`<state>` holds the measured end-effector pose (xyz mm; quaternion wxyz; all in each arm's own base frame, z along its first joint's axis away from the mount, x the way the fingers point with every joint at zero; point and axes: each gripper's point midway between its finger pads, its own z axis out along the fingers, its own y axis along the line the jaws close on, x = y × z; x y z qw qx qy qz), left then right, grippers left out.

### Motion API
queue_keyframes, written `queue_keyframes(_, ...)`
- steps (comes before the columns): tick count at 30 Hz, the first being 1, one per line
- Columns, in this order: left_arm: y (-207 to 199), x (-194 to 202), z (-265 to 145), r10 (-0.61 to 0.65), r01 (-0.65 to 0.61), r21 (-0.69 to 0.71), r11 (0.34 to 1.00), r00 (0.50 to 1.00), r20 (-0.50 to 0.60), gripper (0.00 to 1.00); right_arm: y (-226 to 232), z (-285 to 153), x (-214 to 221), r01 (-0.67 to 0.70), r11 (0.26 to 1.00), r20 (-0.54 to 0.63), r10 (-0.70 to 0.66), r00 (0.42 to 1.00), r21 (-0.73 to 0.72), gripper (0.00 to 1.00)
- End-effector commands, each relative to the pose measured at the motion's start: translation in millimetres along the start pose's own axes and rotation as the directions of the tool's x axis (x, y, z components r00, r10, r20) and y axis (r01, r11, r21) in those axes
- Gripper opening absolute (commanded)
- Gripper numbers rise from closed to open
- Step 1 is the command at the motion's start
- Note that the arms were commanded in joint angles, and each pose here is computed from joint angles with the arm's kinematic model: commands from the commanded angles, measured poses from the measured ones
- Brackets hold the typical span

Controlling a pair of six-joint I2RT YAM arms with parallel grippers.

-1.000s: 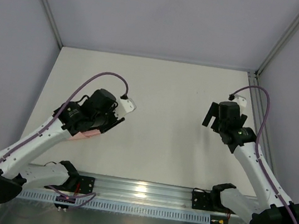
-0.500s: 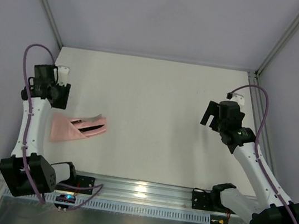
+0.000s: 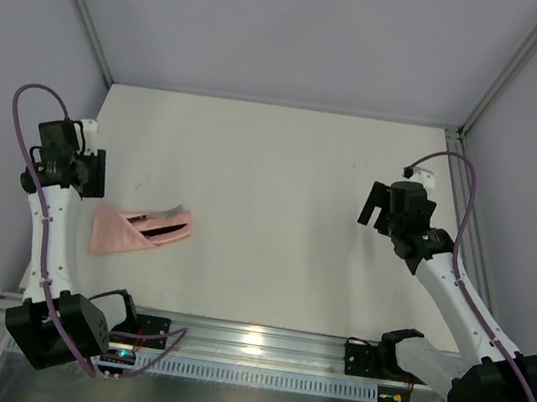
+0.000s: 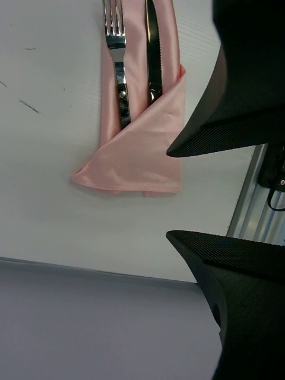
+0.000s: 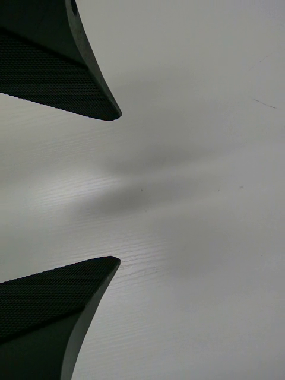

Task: Fold the napkin into a case and place the utensils inside
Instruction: Reset both arms

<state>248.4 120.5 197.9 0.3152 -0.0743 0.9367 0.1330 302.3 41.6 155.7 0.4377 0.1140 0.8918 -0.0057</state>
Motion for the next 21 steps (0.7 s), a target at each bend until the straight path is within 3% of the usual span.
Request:
queue_keyframes(1, 4.3, -7.4, -9.6, -0.036, 0.037, -0.022, 0.999, 0.999, 0.028, 0.55, 1.1, 4.8, -10.7, 0.021, 1.000, 0.032, -0.021, 0.999, 0.004, 0.99)
queue_keyframes(21, -1.3, -4.5, -11.7, -0.038, 0.037, 0.006, 0.999, 0.999, 0.029, 0.55, 2.4, 0.3, -12.1, 0.054, 0.998, 0.072, -0.052, 0.996, -0.032, 0.99)
